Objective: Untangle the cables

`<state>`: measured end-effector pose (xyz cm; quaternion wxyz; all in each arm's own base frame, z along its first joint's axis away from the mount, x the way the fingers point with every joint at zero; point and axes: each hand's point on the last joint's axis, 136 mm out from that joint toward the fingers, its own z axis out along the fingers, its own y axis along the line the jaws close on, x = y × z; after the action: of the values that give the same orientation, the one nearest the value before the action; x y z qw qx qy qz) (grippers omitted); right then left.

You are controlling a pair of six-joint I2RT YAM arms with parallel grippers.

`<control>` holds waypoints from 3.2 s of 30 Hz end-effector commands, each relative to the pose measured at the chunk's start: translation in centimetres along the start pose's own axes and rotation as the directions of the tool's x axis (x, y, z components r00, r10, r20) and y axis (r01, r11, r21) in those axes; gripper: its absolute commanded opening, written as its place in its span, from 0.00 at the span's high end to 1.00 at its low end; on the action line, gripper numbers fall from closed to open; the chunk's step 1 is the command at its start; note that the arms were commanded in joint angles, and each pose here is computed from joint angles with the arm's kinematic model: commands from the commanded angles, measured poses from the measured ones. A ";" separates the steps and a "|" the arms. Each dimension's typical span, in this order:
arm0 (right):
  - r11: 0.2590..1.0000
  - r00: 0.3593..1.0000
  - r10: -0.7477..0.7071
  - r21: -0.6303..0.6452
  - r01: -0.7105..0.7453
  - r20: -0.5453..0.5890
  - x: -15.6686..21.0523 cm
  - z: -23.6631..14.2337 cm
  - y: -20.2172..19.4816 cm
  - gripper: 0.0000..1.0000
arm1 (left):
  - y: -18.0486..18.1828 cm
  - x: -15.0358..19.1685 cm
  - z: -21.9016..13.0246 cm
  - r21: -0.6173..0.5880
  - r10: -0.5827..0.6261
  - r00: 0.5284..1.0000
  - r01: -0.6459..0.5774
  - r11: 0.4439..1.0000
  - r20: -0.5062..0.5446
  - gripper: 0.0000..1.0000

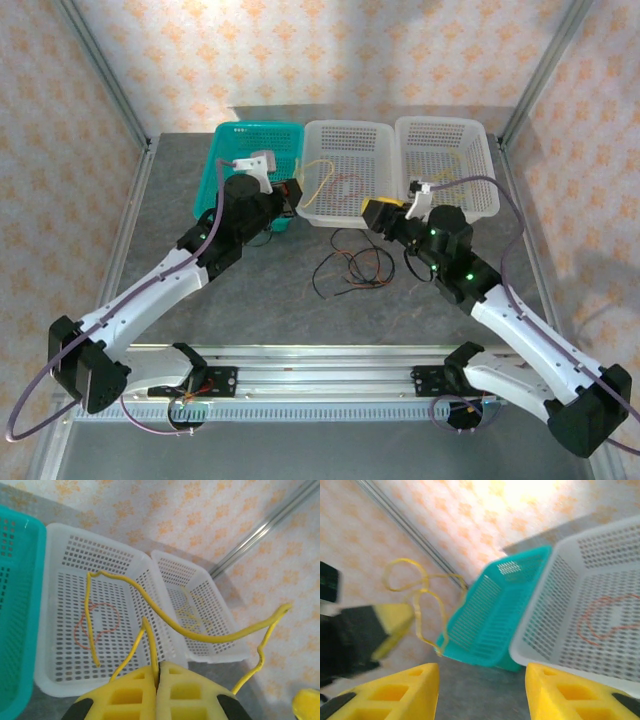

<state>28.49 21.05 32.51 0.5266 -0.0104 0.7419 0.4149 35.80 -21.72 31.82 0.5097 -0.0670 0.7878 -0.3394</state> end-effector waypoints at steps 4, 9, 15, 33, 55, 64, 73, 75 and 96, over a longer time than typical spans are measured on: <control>0.980 0.979 0.143 -0.160 -0.118 0.148 -2.9 0.2 4.6 0.52 | -1.0 -0.8 1.1 0.049 -0.169 0.984 0.166 0.985 0.061 1.00; 0.976 0.975 0.157 -0.176 -0.129 0.156 -2.9 1.4 5.4 0.50 | -2.3 0.1 1.8 0.108 -0.217 0.975 0.212 0.971 0.038 1.00; 0.972 0.978 0.171 -0.183 -0.147 0.119 -2.1 3.6 5.8 0.51 | -3.4 1.0 2.1 0.132 -0.223 0.975 0.219 0.967 0.015 1.00; 0.987 0.986 0.157 0.009 -0.157 0.049 0.1 8.1 2.6 0.87 | -3.2 3.1 1.9 0.114 -0.210 0.978 0.210 0.971 -0.011 1.00; 0.973 0.975 0.148 0.154 -0.174 0.166 -3.8 4.3 -1.9 1.00 | -5.6 1.1 2.1 0.205 -0.058 0.998 0.056 0.977 0.008 0.30; 0.900 0.956 0.064 0.398 -0.179 0.285 -8.0 0.7 -11.2 1.00 | -6.8 2.4 9.0 0.187 0.054 0.994 -0.035 0.982 -0.097 0.22; 0.807 0.929 0.097 0.518 -0.282 0.356 -10.4 0.3 -22.0 1.00 | -7.8 3.9 14.8 0.212 0.088 0.987 -0.058 0.976 -0.137 0.20; 0.791 0.933 0.101 0.540 -0.286 0.346 -10.5 1.3 -23.8 1.00 | -8.0 3.8 16.4 0.199 0.098 0.985 -0.068 0.978 -0.143 0.19; 0.636 0.886 0.353 0.617 -0.463 0.301 -7.6 9.7 -36.5 0.82 | -7.0 6.5 22.7 0.109 0.189 0.958 -0.169 0.980 -0.216 0.14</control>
<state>56.04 0.72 16.47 0.4588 0.3581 0.7789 0.2335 51.56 -40.94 25.54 0.4508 0.0569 0.8188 -0.3510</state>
